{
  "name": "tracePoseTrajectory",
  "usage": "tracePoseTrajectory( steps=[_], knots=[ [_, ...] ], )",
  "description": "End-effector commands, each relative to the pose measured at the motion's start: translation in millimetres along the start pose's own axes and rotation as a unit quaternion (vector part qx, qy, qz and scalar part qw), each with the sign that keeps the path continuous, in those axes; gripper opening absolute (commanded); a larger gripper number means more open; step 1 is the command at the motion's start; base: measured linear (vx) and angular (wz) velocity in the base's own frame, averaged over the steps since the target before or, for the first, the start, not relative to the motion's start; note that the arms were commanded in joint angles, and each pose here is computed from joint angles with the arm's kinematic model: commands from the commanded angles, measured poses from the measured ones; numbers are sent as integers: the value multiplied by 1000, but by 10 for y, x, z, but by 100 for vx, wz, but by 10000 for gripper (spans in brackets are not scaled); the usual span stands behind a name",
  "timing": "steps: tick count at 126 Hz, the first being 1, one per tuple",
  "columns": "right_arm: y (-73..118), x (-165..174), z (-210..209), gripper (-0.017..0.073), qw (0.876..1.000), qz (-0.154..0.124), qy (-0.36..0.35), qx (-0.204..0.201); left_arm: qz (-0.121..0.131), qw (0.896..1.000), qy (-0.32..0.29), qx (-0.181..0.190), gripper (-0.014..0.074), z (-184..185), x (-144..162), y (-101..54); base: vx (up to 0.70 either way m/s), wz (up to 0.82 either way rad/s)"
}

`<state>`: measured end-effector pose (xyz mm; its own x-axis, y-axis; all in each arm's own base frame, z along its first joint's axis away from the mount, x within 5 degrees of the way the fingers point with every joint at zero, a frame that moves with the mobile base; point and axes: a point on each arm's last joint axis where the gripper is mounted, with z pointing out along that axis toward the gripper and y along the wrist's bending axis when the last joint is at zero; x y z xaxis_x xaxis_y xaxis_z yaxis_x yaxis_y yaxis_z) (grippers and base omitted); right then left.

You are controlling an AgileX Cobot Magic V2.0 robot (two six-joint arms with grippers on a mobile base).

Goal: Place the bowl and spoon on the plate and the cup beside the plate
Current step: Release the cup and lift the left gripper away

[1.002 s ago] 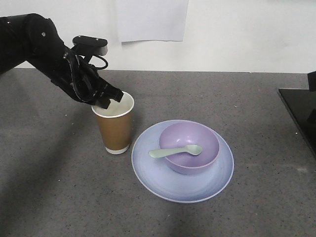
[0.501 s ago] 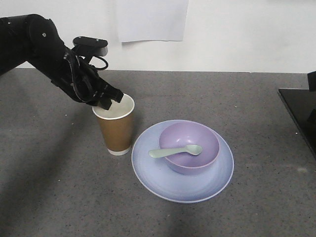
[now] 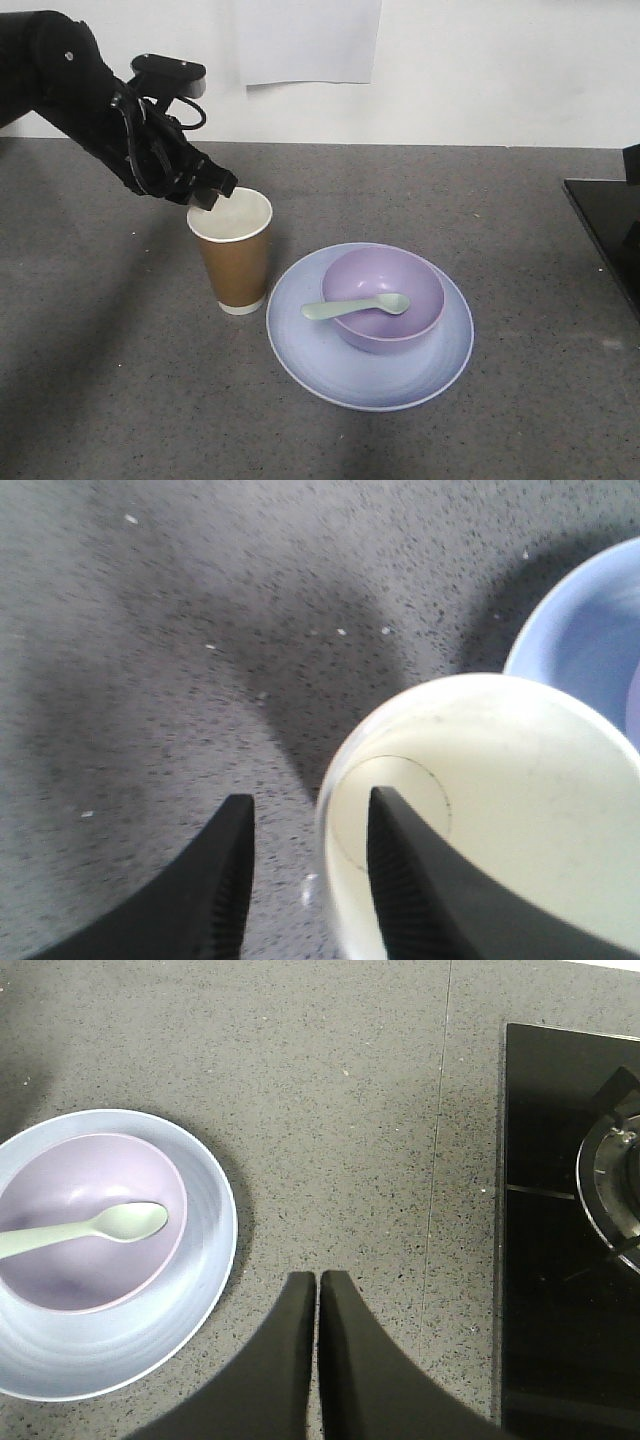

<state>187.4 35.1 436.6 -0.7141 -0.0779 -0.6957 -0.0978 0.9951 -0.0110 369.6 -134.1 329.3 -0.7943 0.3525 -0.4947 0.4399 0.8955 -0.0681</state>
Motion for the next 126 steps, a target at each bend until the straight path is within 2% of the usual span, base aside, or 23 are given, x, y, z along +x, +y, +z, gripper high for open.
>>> tracePoseTrajectory(
  steps=[1, 21, 50, 65, 89, 126],
  knots=[
    [-24, -82, -117, -1, 999, -2, -48, 3, -4, 997, -80, -15, 274, -447, -91, -46, 0, 0],
    [-24, -82, -117, -1, 999, -2, -48, 3, 4, 994, -104, -37, 230, -708, -58, -47, 0, 0],
    [-24, -82, -117, -1, 999, -2, -48, 3, -38, 983, -151, -101, 89, -1109, 8, 31, 0, 0],
    [-24, -82, -117, -1, 999, -2, -48, 3, -53, 979, -161, -115, -6, -1254, 59, 108, 0, 0],
    [-24, -82, -117, -1, 999, -2, -48, 3, -72, 976, -168, -120, -8, -1394, 124, 199, 0, 0],
    [-24, -82, -117, -1, 999, -2, -48, 3, -74, 976, -163, -121, -8, -1427, 151, 196, 0, 0]
  ],
)
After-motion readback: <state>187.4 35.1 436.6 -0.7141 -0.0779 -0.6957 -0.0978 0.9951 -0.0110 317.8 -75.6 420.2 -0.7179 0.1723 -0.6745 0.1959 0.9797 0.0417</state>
